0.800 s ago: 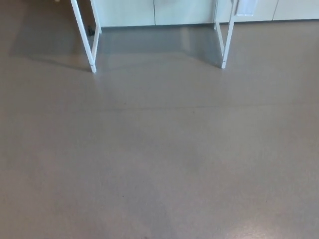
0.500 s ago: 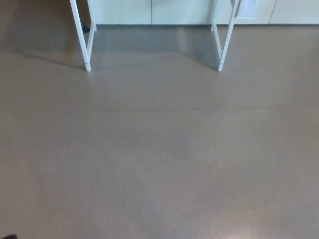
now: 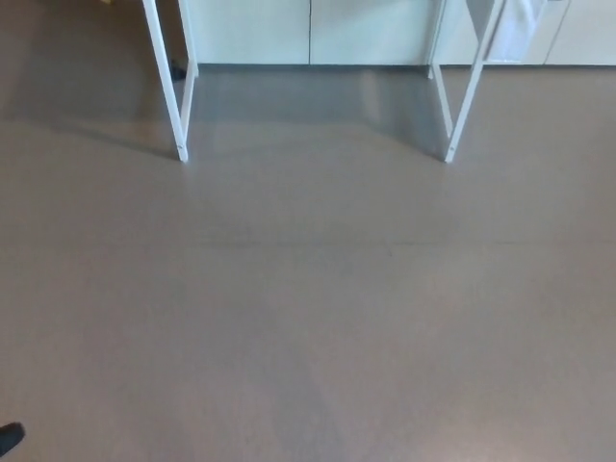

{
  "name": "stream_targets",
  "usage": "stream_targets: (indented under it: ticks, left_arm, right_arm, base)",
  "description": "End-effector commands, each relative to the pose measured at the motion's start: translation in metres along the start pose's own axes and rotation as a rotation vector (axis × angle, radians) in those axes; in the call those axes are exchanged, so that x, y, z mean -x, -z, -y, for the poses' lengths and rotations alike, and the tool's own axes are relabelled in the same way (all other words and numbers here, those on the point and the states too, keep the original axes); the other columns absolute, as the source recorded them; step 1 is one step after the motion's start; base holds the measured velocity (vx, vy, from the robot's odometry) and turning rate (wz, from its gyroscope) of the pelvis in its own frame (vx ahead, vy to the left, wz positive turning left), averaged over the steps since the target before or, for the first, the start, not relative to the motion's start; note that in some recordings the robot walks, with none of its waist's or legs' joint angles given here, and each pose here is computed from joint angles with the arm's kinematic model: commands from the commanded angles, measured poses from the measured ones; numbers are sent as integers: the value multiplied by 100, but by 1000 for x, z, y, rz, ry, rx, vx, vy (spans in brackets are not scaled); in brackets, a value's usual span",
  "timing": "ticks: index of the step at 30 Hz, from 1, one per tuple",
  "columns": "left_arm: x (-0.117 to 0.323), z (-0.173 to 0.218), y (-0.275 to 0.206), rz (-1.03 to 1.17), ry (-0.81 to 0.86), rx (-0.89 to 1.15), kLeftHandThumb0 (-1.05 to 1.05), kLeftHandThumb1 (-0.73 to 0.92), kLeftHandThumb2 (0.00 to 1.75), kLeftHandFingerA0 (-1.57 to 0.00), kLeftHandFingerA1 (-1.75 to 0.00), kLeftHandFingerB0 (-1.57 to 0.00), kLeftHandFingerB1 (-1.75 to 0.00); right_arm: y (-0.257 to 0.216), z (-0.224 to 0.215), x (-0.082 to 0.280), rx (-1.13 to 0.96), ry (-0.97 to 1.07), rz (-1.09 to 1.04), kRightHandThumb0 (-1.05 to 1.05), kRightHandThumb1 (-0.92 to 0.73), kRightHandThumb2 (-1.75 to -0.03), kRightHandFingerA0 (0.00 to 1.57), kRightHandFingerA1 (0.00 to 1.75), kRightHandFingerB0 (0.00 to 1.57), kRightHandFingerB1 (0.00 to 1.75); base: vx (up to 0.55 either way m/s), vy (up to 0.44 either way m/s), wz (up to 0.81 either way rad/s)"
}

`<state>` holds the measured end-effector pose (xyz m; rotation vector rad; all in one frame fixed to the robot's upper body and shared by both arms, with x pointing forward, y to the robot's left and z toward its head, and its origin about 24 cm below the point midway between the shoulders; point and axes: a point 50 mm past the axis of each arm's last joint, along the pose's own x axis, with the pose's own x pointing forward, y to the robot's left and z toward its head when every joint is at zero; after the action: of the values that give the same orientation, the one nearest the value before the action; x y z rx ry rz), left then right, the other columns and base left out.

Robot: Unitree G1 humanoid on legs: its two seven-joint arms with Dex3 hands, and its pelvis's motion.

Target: The robot walk up to a desk on which a bottle is kept on the left hand side and a container is kept on the right hand side. The robot uses its left hand to pick up the bottle and places it in the container.

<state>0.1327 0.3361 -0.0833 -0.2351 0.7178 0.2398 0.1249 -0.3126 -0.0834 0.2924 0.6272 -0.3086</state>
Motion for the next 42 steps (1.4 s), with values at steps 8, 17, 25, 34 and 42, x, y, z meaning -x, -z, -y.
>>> stream_targets:
  ticks: [8,17,25,34,42]
  left_arm:
    - [-2,2,-4,0,34,-8,-18,70,60,-55,-44,-39,-36]
    - [-3,4,-7,-4,35,-14,-18,67,60,-56,-45,-40,-36]
    - [3,-1,7,-51,31,-42,-19,69,61,-56,-44,-42,-36]
    - [8,-3,16,-89,27,-41,-18,68,60,-55,-45,-44,-38]
    - [7,-5,19,-195,35,-134,-16,68,60,-52,-47,-40,-39]
  right_arm:
    - [-4,3,-1,-38,-6,12,-18,-33,-83,26,59,17,54]
    - [-1,4,1,-38,8,5,-18,-33,-83,27,59,18,54]
    - [19,14,13,-53,16,-31,-18,-35,-86,27,60,19,55]
    - [32,17,26,-28,93,-60,-19,-30,-82,31,62,23,56]
    - [39,21,30,-37,113,-73,-18,-30,-81,29,61,23,56]
  base:
    - [432,-153,24]
    - [378,105,-15]
    - [400,73,2]
    - [442,-102,35]
    - [396,-16,-10]
